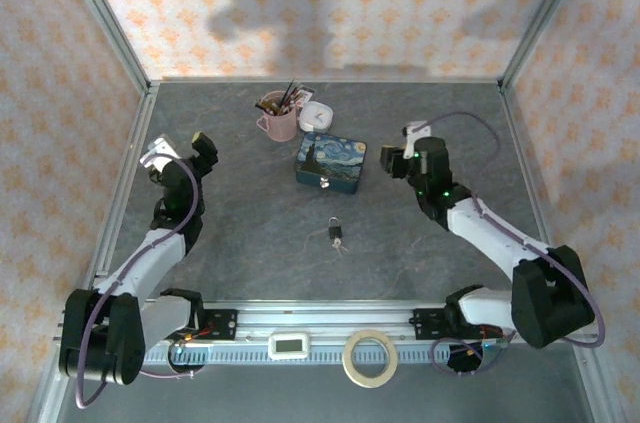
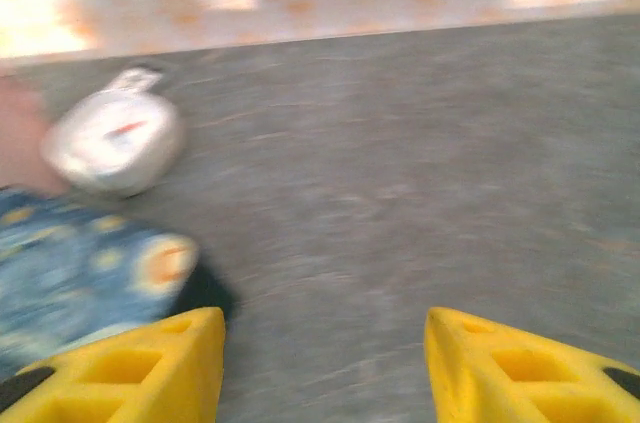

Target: Unlock the padlock with the key

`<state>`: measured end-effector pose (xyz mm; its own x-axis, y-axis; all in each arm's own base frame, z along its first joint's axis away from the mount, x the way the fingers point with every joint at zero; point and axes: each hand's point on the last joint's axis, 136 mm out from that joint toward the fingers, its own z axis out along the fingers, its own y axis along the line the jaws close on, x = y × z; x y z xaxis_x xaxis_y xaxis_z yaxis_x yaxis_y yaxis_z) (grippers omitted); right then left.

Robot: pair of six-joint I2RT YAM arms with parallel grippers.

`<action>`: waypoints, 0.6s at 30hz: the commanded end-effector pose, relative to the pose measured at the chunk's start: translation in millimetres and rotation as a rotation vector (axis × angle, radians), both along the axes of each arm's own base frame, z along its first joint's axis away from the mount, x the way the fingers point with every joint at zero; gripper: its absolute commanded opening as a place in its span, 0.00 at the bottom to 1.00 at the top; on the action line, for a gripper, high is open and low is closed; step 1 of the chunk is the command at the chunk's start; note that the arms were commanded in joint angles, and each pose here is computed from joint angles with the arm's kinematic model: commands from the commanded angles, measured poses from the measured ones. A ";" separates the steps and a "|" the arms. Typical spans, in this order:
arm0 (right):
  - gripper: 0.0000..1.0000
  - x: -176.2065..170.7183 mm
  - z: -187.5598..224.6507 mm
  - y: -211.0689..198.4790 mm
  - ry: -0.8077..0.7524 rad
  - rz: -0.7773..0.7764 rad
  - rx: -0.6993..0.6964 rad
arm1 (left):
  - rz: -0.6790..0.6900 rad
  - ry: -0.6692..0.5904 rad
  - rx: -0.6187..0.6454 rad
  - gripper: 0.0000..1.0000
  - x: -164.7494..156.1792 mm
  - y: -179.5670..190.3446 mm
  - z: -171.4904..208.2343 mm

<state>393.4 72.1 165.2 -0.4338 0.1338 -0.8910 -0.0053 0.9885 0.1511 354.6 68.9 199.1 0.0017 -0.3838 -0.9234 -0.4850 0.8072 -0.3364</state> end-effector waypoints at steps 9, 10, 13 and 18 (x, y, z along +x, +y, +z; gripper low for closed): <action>0.54 25.1 -27.7 -82.6 -0.146 -0.259 -0.122 | 0.044 0.075 0.167 0.99 4.1 12.7 -31.8; 0.54 23.9 -32.3 -85.1 -0.144 -0.264 -0.113 | 0.038 0.075 0.171 0.99 4.6 11.8 -35.2; 0.54 21.3 -38.3 -85.2 -0.144 -0.248 -0.099 | 0.006 0.090 0.199 0.99 7.1 7.9 -43.1; 0.54 1.9 -39.7 -87.1 -0.229 -0.252 -0.080 | -0.061 0.031 0.266 0.99 2.3 -1.6 -48.5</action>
<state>395.0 -11.0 102.6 -0.3011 0.1418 -0.9430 0.2138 0.9737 0.0781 357.2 72.3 134.1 -0.1271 -0.1888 -0.9737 -0.4937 0.8635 -0.1030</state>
